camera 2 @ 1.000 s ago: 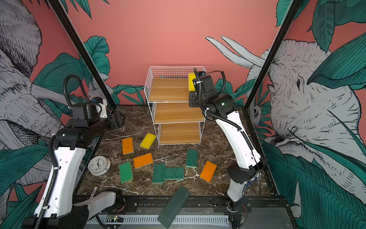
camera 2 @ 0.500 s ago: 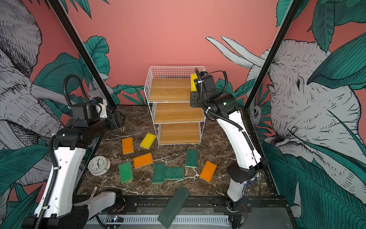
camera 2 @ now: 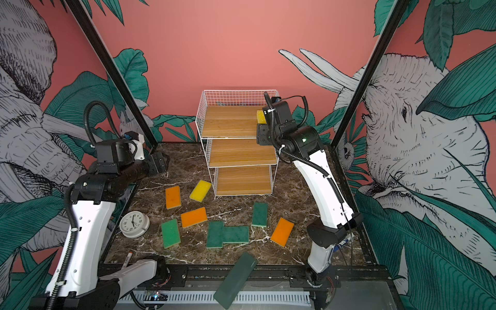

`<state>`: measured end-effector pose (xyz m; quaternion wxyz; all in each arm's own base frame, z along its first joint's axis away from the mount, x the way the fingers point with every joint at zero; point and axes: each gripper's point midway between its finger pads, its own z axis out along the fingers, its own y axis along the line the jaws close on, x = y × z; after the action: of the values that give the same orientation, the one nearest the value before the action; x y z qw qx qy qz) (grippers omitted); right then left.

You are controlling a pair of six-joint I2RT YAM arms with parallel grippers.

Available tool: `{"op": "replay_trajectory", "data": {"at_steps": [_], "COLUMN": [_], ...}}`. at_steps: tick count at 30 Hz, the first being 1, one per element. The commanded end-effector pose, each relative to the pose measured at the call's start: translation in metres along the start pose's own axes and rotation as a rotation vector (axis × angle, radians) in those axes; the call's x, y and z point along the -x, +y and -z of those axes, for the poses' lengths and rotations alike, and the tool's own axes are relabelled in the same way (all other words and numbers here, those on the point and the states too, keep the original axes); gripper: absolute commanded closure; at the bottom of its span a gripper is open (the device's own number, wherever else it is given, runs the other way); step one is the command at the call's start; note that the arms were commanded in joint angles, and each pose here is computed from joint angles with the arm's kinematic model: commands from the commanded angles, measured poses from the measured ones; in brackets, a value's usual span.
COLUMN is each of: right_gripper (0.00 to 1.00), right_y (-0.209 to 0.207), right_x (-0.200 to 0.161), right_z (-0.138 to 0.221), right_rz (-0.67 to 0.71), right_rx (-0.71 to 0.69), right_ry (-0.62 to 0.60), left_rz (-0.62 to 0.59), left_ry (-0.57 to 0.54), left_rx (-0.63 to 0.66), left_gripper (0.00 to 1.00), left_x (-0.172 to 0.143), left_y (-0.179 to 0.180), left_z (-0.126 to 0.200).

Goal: Arrange cleaning sponges on a shelf
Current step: Place the cleaning sponge at the shelf.

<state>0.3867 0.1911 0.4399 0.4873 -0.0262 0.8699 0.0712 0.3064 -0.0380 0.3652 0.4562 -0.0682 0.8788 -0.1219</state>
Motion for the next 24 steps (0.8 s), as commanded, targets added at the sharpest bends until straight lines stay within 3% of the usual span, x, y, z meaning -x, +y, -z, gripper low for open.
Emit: {"op": "replay_trajectory", "data": {"at_steps": [1,14,24], "right_gripper": [0.3,0.35,0.37], "right_y": [-0.009,0.004,-0.002], "right_x": [-0.012,-0.008,-0.015], "right_z": [-0.01,-0.012,-0.018], "right_rz": [0.0,-0.095,-0.134], "right_rx": [-0.047,0.024,-0.014], "right_ry": [0.045,0.026,0.037], "left_rz": [0.006,0.007,0.002], "left_ry": [-0.024,-0.022,-0.009], "left_rx": [-0.01,-0.009,-0.001], "left_gripper": [0.11,0.1,0.09], "left_x": [0.002,0.0,-0.004], "left_y": [-0.003,-0.002,0.001], "left_z": [0.006,0.005,0.001]}}
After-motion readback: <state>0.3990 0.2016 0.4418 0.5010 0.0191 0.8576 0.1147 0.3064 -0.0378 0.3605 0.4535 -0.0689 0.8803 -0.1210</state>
